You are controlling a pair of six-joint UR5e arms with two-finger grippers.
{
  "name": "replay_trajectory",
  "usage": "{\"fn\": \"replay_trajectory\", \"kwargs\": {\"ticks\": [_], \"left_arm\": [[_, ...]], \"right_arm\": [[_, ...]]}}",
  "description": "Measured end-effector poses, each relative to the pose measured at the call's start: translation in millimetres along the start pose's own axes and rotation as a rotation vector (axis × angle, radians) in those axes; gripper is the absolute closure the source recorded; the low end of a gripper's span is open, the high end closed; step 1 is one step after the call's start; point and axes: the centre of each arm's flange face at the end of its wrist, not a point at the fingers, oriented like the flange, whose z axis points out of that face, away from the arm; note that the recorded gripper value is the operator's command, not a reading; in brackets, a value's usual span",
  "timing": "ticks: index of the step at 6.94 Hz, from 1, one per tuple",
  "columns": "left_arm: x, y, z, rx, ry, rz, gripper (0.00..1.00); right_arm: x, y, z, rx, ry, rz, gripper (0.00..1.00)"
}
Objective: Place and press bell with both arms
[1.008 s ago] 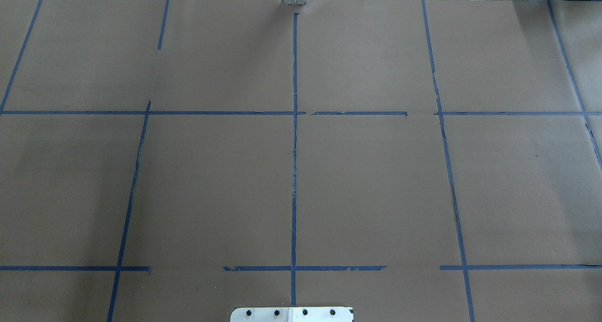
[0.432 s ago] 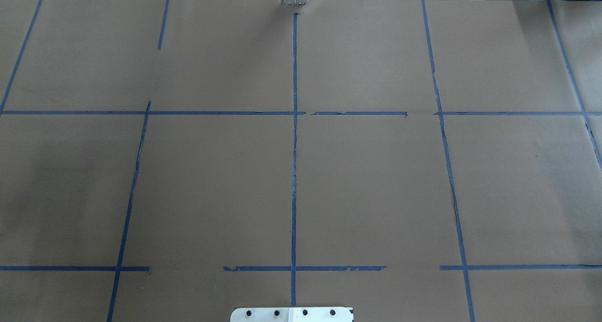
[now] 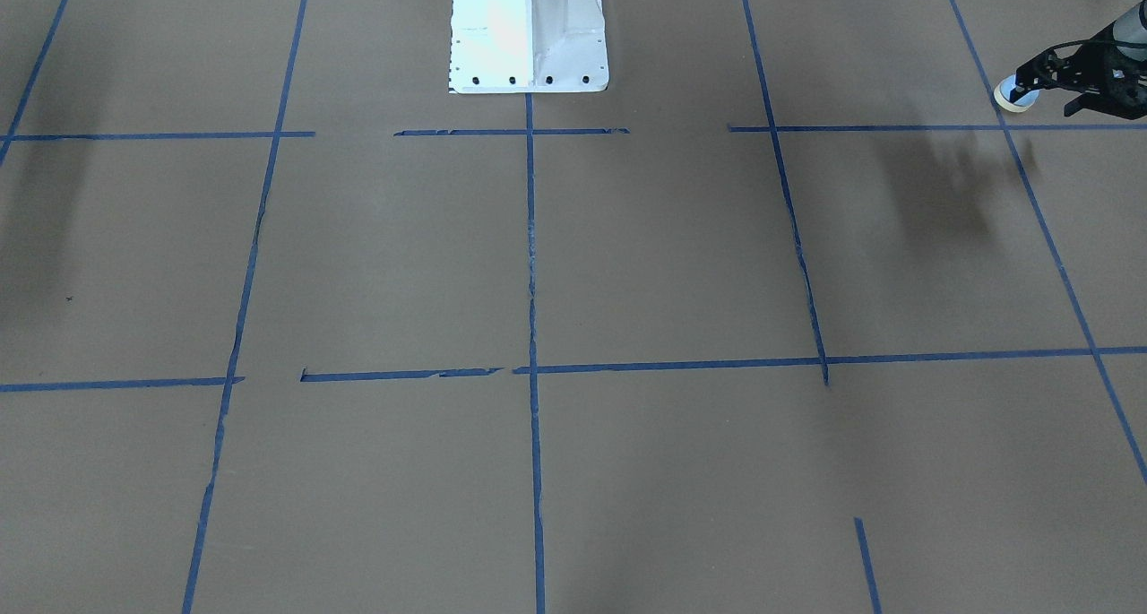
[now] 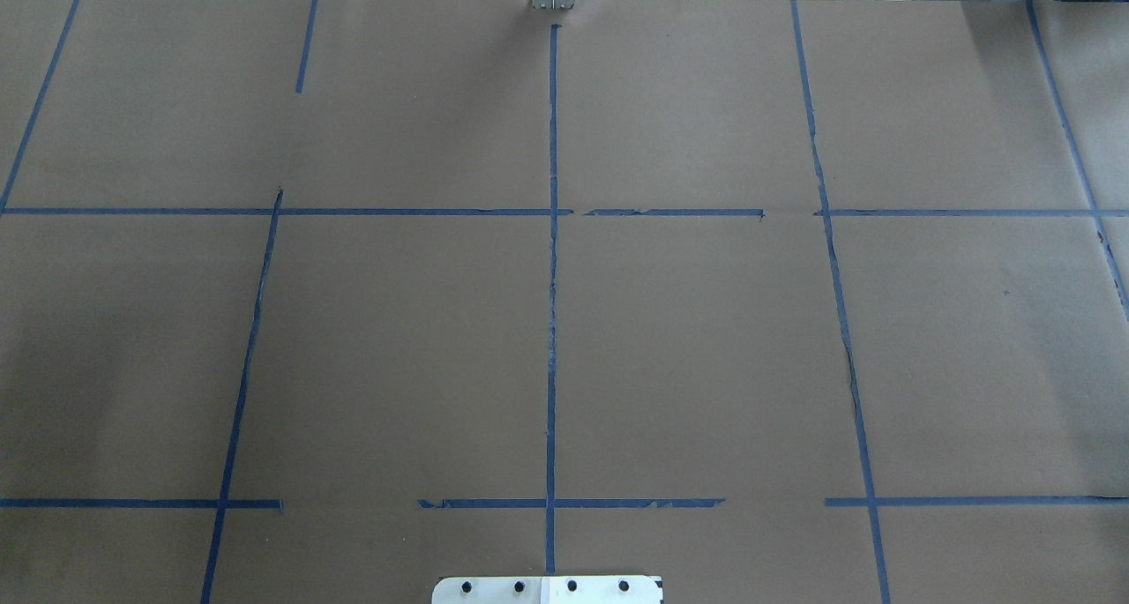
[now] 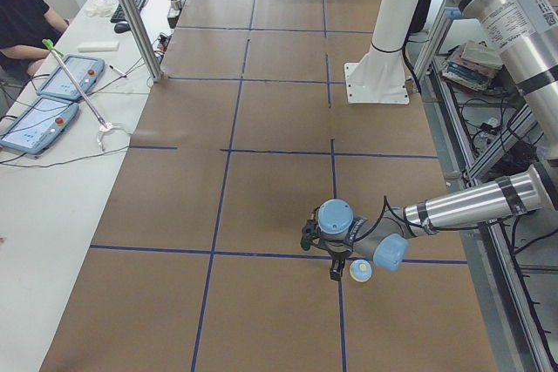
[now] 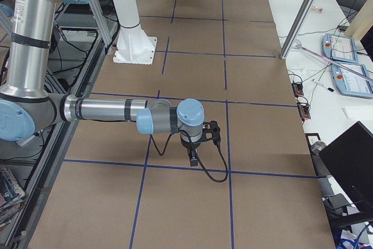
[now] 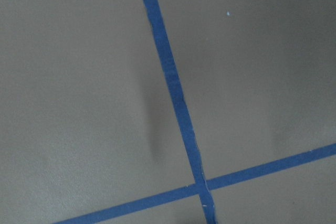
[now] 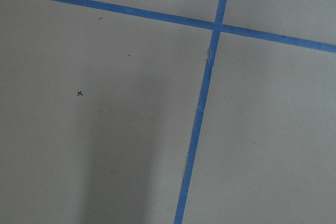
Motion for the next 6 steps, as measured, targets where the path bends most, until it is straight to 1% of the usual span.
{"fn": "replay_trajectory", "kwargs": {"ticks": [3, 6], "left_arm": [[5, 9, 26, -0.094, -0.004, 0.022, 0.0], [7, 13, 42, -0.139, -0.047, -0.01, 0.0]], "right_arm": [[1, 1, 0, -0.001, 0.001, -0.001, 0.0], [1, 3, 1, -0.004, 0.002, -0.001, 0.0]]}}
